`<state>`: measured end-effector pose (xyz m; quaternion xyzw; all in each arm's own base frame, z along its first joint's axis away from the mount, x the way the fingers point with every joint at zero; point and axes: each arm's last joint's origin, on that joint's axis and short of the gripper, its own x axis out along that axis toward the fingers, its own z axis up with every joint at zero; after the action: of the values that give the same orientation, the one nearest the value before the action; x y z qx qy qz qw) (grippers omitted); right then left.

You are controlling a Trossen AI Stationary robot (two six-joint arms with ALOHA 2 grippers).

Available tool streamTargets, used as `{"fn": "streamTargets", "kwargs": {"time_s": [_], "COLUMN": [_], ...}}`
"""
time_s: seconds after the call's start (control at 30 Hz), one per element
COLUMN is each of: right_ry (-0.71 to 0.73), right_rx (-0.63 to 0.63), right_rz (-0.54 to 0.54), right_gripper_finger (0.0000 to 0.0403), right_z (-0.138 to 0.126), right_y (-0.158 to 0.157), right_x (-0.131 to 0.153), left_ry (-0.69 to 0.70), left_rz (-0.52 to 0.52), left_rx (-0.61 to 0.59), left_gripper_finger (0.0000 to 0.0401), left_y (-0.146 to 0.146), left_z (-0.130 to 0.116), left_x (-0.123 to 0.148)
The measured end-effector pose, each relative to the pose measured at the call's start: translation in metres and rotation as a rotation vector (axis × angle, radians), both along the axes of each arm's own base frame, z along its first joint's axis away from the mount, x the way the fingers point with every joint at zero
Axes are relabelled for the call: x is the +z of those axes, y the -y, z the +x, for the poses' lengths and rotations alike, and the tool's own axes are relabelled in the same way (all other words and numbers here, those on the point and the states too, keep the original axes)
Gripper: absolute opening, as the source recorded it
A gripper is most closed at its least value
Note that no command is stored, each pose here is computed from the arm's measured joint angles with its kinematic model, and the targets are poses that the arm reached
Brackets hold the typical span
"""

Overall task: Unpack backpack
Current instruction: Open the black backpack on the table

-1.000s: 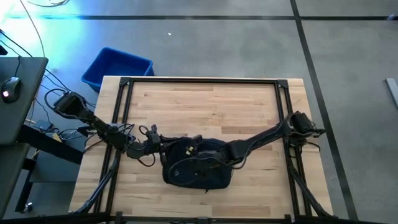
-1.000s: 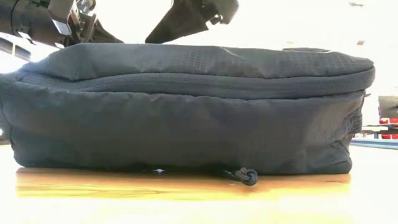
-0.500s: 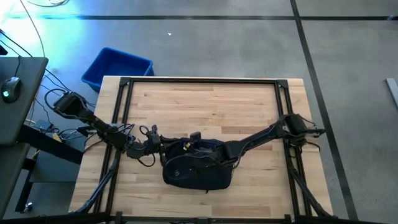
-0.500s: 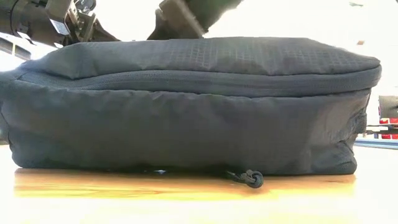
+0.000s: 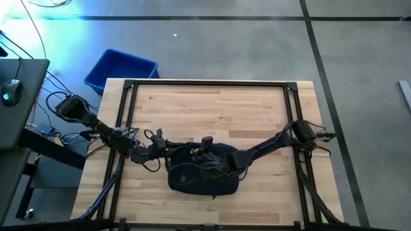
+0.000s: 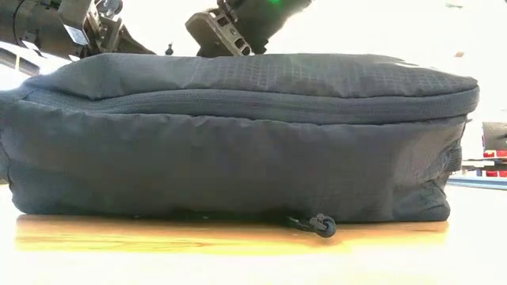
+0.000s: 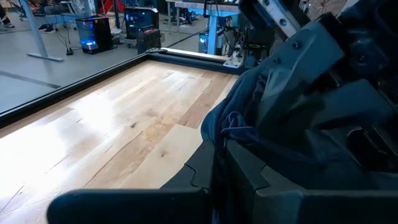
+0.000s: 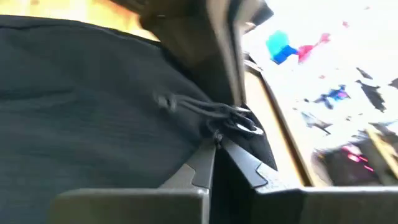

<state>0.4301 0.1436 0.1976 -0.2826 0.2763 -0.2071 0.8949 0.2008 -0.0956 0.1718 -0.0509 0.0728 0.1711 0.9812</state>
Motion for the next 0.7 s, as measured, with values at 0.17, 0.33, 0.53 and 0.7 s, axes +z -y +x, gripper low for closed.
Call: {"fn": "streamTargets", "kwargs": {"time_s": [0.17,0.33,0.53,0.7], "right_ry": [0.067,0.092,0.017,-0.142], "right_rx": [-0.054,-0.150,-0.274,-0.350], "right_rz": [0.042,0.092,0.215,0.296], "right_gripper_finger": [0.0001,0.0000,0.0000,0.0000], "right_z": [-0.006,-0.019,-0.053,-0.083], "right_y": [-0.003,0.002,0.018,0.023], "right_x": [0.013,0.026,0.047,0.051], "left_ry": [0.001,-0.002,-0.005,-0.001], "left_rz": [-0.005,-0.014,-0.019,-0.009], "left_rx": [-0.002,-0.028,-0.051,-0.004], "left_gripper_finger": [0.0000,0.0000,0.0000,0.0000], "left_y": [0.000,0.001,0.002,0.001], "left_z": [0.000,0.000,0.000,0.000], "left_x": [0.000,0.000,0.000,-0.001]}}
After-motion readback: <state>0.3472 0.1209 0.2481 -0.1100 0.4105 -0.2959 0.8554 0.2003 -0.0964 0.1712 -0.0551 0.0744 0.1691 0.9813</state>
